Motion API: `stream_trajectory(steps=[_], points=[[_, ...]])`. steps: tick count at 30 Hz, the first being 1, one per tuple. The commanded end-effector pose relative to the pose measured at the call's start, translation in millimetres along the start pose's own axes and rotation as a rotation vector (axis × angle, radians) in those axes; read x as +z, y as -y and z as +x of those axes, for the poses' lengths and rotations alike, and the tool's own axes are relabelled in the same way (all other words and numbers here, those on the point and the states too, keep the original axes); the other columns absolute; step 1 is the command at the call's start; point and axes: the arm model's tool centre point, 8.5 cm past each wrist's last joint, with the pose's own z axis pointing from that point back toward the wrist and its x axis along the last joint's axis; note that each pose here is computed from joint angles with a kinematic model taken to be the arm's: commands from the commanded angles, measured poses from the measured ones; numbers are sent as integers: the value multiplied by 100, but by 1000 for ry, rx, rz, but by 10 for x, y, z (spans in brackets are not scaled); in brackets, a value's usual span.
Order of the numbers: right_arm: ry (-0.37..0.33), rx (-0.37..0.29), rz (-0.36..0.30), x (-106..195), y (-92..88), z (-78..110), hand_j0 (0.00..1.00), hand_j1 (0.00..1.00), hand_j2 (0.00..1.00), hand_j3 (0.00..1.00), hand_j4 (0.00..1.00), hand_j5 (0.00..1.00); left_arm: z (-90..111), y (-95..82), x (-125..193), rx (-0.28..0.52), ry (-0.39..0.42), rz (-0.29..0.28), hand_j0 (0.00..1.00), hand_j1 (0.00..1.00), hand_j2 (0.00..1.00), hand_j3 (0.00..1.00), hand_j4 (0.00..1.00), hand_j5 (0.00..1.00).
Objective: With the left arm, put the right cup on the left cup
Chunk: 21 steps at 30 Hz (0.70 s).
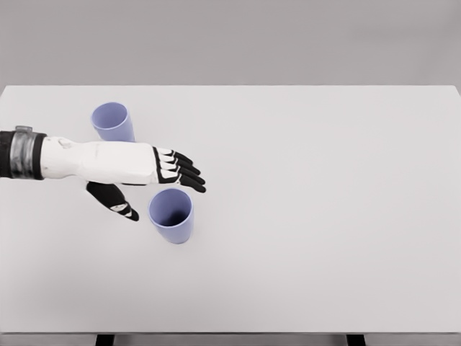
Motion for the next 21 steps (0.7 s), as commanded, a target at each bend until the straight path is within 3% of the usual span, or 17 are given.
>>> stream_trajectory(steps=[1,6,16,21], points=[[0,1,1,0,0,1,100,100,100,100,100,100,-26,5,-45,6,3,5,100,100,100,100,100,100],[-1,1,1,0,-1,-4,100,100,100,100,100,100,-178,144,-31,45,-38,22,100,100,100,100,100,100],[-1,1,1,0,-1,-4,100,100,100,100,100,100,-194,142,-4,46,-47,30,100,100,100,100,100,100],[0,1,1,0,0,1,100,100,100,100,100,100,-400,199,36,73,-101,33,100,100,100,100,100,100]])
